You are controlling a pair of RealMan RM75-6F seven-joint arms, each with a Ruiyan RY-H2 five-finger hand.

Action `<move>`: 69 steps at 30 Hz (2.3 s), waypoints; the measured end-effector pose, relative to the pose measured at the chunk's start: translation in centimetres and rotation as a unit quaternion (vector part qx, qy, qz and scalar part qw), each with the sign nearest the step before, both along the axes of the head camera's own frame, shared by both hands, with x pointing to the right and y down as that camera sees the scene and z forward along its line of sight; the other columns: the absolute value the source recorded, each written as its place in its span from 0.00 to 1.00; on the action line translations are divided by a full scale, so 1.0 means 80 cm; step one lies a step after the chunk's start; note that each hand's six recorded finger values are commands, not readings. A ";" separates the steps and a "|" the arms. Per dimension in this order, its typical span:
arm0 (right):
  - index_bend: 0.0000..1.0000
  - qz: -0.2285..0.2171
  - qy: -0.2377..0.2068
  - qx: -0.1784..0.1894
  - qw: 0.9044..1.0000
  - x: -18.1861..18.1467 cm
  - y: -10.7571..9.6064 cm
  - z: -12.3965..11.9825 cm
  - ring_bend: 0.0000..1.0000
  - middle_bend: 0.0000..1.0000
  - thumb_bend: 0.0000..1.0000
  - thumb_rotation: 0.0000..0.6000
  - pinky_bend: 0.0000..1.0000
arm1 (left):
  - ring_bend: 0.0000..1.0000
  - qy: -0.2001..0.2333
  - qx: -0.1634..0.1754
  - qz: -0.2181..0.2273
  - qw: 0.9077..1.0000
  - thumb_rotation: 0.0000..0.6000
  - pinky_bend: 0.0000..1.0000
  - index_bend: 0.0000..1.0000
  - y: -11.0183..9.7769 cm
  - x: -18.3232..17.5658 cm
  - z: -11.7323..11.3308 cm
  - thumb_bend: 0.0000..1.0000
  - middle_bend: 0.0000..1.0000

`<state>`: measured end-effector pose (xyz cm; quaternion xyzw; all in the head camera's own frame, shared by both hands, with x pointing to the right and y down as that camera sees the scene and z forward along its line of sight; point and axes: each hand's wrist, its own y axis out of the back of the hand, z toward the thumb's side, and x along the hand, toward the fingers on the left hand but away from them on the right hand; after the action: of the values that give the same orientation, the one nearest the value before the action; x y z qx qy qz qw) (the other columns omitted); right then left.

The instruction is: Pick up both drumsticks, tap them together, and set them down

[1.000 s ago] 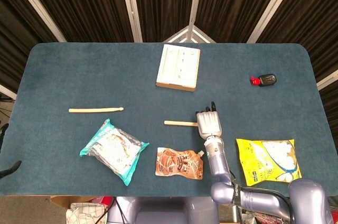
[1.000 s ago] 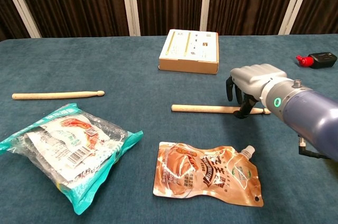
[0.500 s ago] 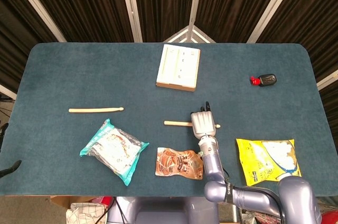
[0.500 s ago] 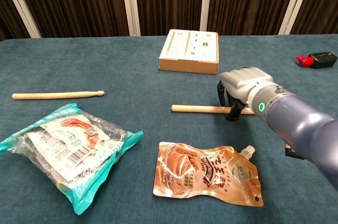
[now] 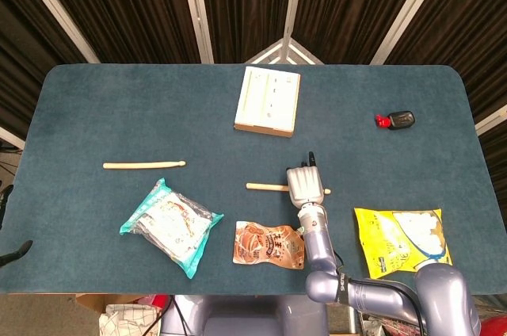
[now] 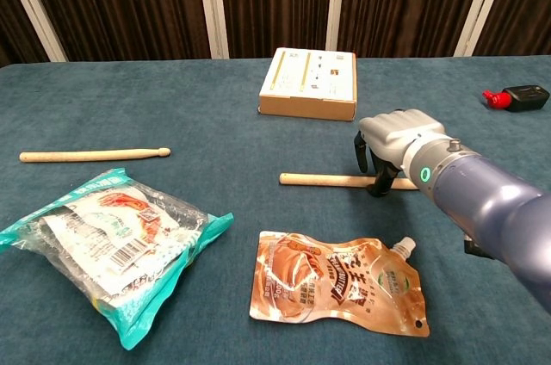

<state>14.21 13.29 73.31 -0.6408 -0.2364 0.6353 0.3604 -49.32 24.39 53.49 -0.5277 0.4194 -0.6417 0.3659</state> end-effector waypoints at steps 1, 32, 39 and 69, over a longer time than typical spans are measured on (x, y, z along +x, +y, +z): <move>0.49 0.000 0.000 0.000 1.000 0.000 0.000 0.000 0.28 0.54 0.35 1.00 0.00 | 0.00 0.000 0.000 0.000 1.000 1.00 0.00 0.02 0.000 0.000 0.000 0.24 0.00; 0.52 -0.010 0.005 -0.001 1.000 -0.001 -0.001 0.009 0.30 0.57 0.35 1.00 0.00 | 0.00 -0.003 -0.004 0.003 1.000 1.00 0.00 0.02 0.001 0.004 0.003 0.24 0.00; 0.55 -0.016 -0.003 0.005 1.000 -0.004 -0.002 0.005 0.32 0.60 0.35 1.00 0.00 | 0.00 -0.004 -0.003 0.002 1.000 1.00 0.00 0.02 0.001 0.004 0.004 0.24 0.00; 0.66 -0.075 -0.177 0.085 0.978 -0.026 -0.025 -0.100 0.36 0.66 0.39 1.00 0.00 | 0.00 0.045 0.041 0.022 0.998 1.00 0.00 0.05 -0.014 0.003 -0.016 0.24 0.02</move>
<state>12.09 11.31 65.31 -0.7260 -0.3006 0.4606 0.4127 -49.07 23.26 52.17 -0.5500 0.4493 -0.5914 0.3821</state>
